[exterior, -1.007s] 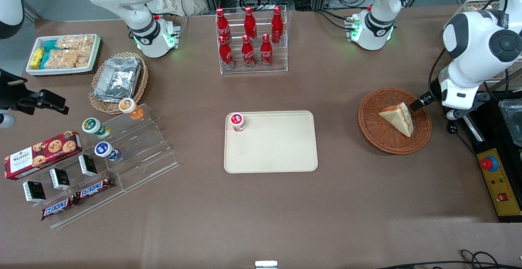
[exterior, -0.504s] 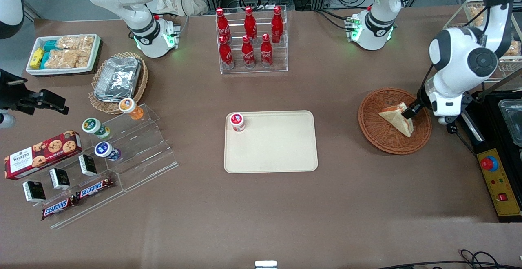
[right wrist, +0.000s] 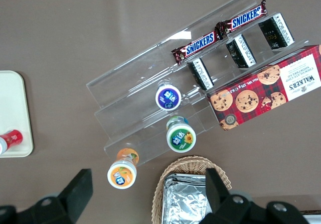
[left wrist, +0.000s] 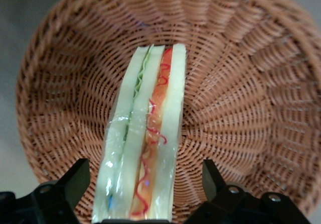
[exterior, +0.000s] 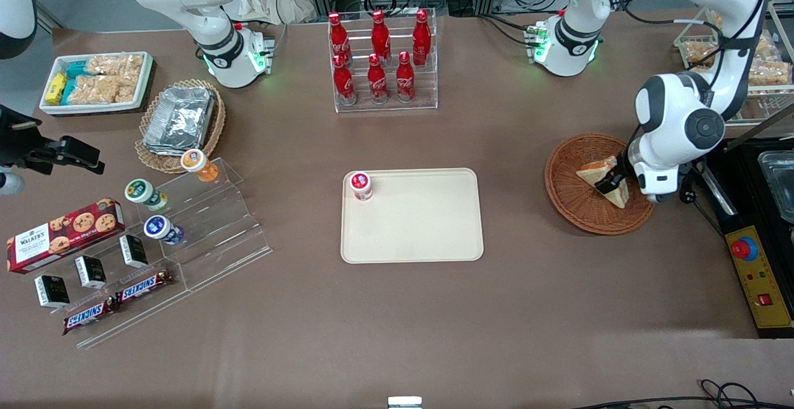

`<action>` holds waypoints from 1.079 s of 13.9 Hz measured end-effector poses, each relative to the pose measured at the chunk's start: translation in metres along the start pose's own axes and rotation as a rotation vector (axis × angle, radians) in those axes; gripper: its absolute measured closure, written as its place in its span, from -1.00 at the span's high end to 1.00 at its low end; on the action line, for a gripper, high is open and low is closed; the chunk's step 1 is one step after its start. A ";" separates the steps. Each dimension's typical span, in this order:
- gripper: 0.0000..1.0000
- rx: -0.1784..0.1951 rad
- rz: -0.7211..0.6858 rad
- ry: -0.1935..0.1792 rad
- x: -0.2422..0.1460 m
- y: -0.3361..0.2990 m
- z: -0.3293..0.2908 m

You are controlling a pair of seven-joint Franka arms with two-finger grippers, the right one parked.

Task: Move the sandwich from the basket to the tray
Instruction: 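Close the left gripper on the sandwich's crust edge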

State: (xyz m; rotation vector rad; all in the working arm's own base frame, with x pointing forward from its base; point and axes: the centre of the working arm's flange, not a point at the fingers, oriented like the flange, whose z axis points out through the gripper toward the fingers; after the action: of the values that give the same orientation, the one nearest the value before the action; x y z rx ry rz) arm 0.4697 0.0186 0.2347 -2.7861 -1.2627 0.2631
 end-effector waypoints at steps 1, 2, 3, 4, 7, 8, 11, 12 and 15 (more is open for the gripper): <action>1.00 0.005 -0.011 -0.009 0.000 0.001 0.008; 1.00 0.007 -0.019 -0.013 0.001 0.002 0.013; 0.99 0.008 -0.025 -0.015 0.002 0.003 0.016; 0.91 0.007 -0.031 -0.014 0.003 0.003 0.016; 0.21 -0.001 -0.062 -0.007 0.005 0.005 0.012; 0.04 -0.004 -0.066 -0.004 0.005 0.006 0.010; -0.20 -0.017 -0.072 0.010 0.006 0.008 -0.003; -0.21 -0.018 -0.074 0.015 0.006 0.008 -0.012; -0.22 -0.002 -0.078 0.013 0.006 0.011 -0.054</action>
State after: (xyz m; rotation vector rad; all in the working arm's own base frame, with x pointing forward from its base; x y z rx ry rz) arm 0.4920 0.0162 0.2850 -2.7280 -1.3664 0.2381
